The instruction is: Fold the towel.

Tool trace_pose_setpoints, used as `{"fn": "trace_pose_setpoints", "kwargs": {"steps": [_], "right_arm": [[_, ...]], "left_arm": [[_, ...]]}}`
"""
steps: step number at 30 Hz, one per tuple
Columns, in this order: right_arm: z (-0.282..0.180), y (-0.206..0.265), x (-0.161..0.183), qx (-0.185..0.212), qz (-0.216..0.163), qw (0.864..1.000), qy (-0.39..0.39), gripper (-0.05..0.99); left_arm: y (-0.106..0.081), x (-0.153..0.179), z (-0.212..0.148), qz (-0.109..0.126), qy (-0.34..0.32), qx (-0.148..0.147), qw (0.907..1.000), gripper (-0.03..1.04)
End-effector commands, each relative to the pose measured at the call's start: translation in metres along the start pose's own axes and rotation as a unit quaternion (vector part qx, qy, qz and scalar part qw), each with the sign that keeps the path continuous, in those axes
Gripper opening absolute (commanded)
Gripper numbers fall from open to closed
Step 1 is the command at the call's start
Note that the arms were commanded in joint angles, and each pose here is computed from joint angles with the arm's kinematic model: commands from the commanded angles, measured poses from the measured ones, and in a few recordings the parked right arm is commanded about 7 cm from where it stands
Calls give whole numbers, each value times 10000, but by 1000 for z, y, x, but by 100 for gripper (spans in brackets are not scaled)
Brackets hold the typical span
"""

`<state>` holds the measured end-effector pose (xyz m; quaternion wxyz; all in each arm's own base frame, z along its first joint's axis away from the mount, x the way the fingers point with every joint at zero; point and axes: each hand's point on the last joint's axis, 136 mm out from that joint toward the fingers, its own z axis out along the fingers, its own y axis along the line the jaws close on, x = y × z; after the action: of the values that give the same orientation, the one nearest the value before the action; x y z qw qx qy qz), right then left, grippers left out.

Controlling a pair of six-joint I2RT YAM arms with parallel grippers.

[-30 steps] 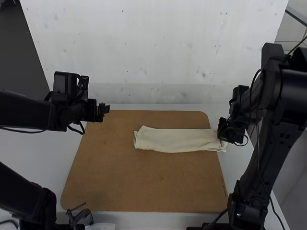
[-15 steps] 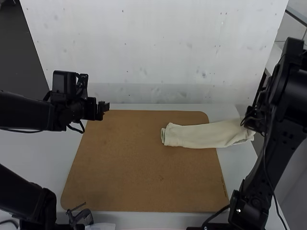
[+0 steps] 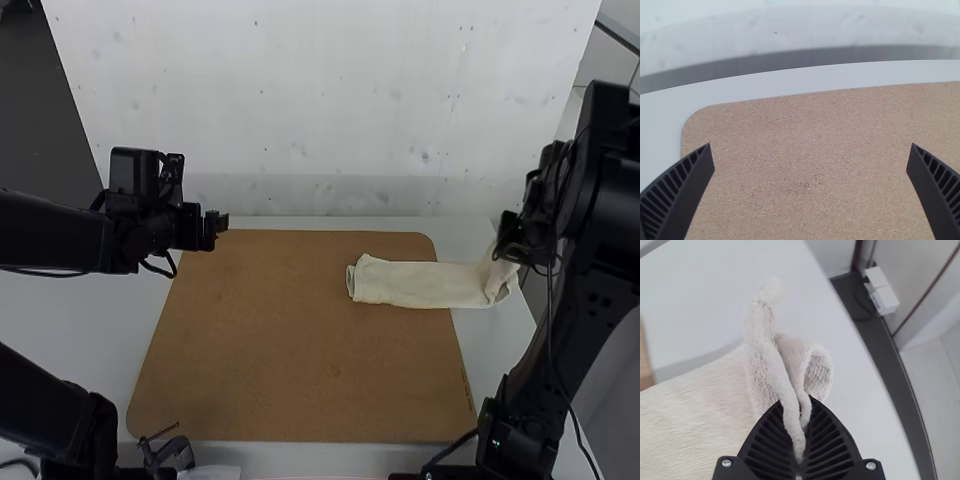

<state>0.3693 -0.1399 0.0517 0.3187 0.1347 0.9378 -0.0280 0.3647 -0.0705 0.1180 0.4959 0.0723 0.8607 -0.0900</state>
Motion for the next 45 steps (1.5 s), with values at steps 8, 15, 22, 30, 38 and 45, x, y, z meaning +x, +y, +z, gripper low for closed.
{"fn": "trace_pose_setpoints", "kwargs": {"steps": [8, 15, 22, 30, 38, 45], "right_arm": [[-37, 157, 34, -782, -758, 9940, -15, 2], [-48, 224, 57, -1054, -1207, 9870, 121, 2], [-45, 261, 72, -1177, -1394, 9827, 309, 2], [-39, 288, 82, -1193, -1526, 9803, 385, 2], [-43, 303, 82, -1344, -1584, 9779, 225, 36], [-106, 310, 30, -2105, -1178, 9681, -681, 15]], "left_arm": [[-3, -1, 0, -8, -37, 47, 10000, 99], [-4, 0, -1, -4, -36, 54, 10000, 99], [-4, 0, -1, -4, -36, 54, 10000, 99], [-4, 1, 0, -1, -28, 60, 10000, 99], [-6, 2, 0, 17, -18, 80, 10000, 99], [-7, 4, 0, 20, -9, 101, 9999, 99]]}}
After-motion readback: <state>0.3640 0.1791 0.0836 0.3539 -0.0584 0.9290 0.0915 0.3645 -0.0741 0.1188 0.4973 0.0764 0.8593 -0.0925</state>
